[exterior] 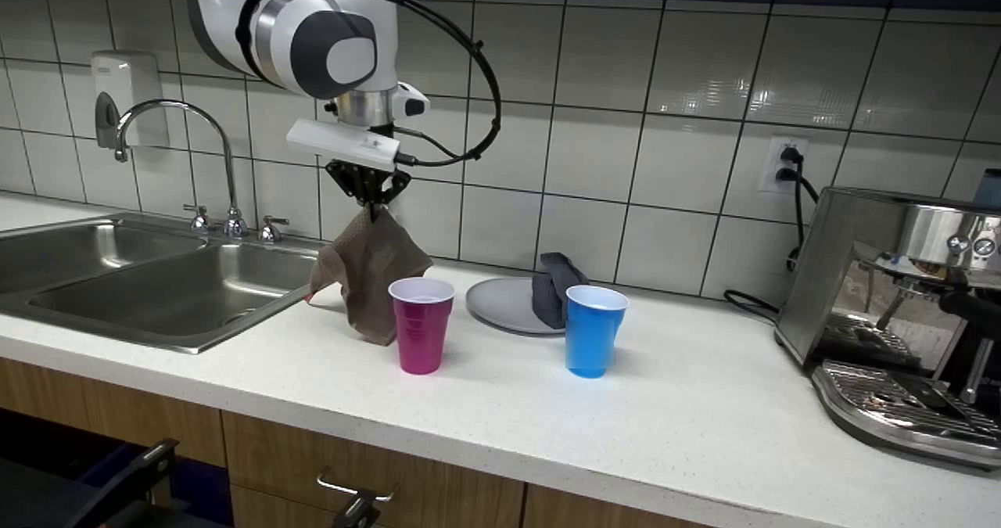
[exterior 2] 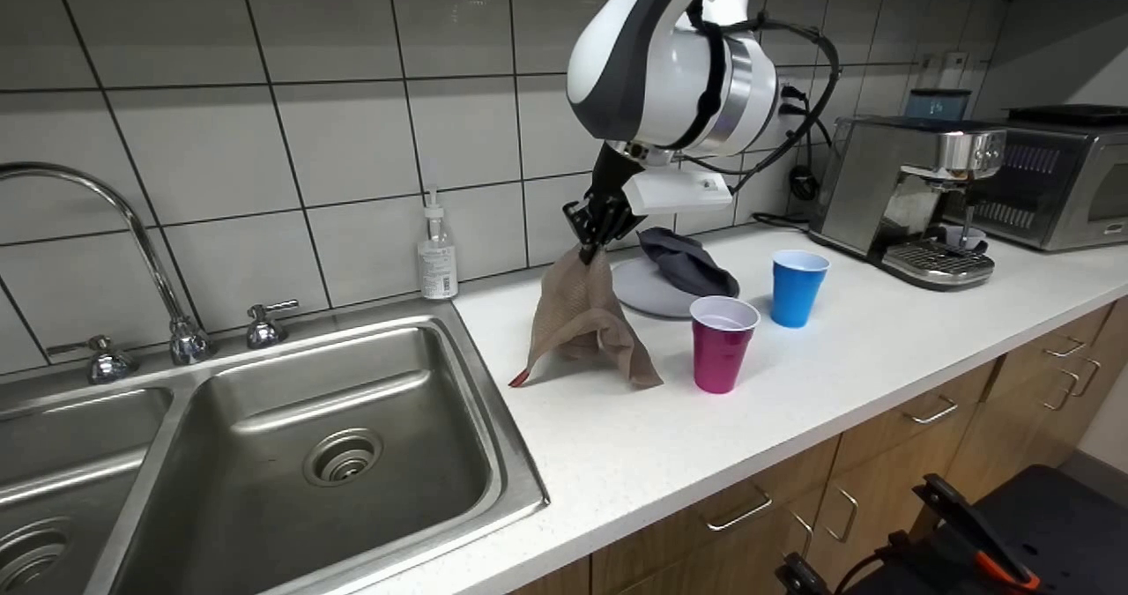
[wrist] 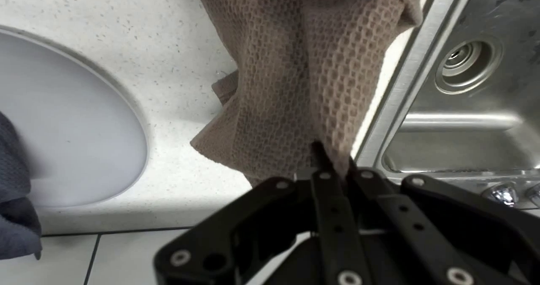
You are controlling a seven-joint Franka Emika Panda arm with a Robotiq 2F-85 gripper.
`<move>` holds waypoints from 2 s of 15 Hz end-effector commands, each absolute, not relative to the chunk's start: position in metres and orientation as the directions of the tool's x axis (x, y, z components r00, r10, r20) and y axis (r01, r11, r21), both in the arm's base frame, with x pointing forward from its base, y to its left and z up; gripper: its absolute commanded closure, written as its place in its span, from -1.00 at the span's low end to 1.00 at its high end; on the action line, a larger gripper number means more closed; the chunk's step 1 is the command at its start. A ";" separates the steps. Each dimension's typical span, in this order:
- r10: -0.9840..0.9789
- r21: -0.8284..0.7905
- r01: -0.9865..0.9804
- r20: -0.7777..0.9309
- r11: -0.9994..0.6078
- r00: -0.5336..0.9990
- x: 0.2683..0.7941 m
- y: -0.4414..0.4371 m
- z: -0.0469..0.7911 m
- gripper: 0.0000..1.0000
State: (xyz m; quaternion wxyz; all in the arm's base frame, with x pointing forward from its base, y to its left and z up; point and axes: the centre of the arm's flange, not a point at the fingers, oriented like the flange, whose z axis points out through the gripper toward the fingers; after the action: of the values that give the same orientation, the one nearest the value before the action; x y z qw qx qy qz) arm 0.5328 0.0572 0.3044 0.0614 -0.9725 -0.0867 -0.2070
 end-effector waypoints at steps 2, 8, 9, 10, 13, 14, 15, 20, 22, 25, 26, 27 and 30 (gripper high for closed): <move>0.163 -0.076 0.209 0.393 -0.975 0.905 0.539 0.062 0.291 0.98; 0.190 -0.062 0.226 0.358 -0.972 0.914 0.545 0.065 0.269 0.98; 0.194 -0.058 0.229 0.354 -0.972 0.915 0.546 0.066 0.266 0.98; 0.197 -0.056 0.230 0.350 -0.972 0.916 0.547 0.067 0.264 0.98; 0.194 -0.056 0.227 0.347 -0.972 0.917 0.548 0.068 0.261 0.25; 0.194 -0.056 0.227 0.349 -0.972 0.917 0.549 0.068 0.261 0.09; 0.192 -0.056 0.226 0.351 -0.973 0.916 0.550 0.068 0.262 -0.05; 0.179 -0.054 0.214 0.368 -0.975 0.912 0.553 0.061 0.269 -0.79; 0.171 -0.054 0.206 0.377 -0.977 0.910 0.554 0.054 0.275 -1.00; 0.150 -0.052 0.185 0.393 -0.981 0.907 0.556 0.040 0.283 -1.00; 0.142 -0.052 0.177 0.400 -0.983 0.905 0.557 0.034 0.286 -1.00; 0.131 -0.052 0.166 0.407 -0.985 0.904 0.558 0.029 0.290 -1.00; 0.101 -0.049 0.134 0.426 -0.990 0.899 0.560 0.011 0.300 -1.00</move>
State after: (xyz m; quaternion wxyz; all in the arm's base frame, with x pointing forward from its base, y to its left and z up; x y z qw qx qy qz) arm 0.5600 0.0281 0.2818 0.0409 -0.9762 -0.0742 -0.1995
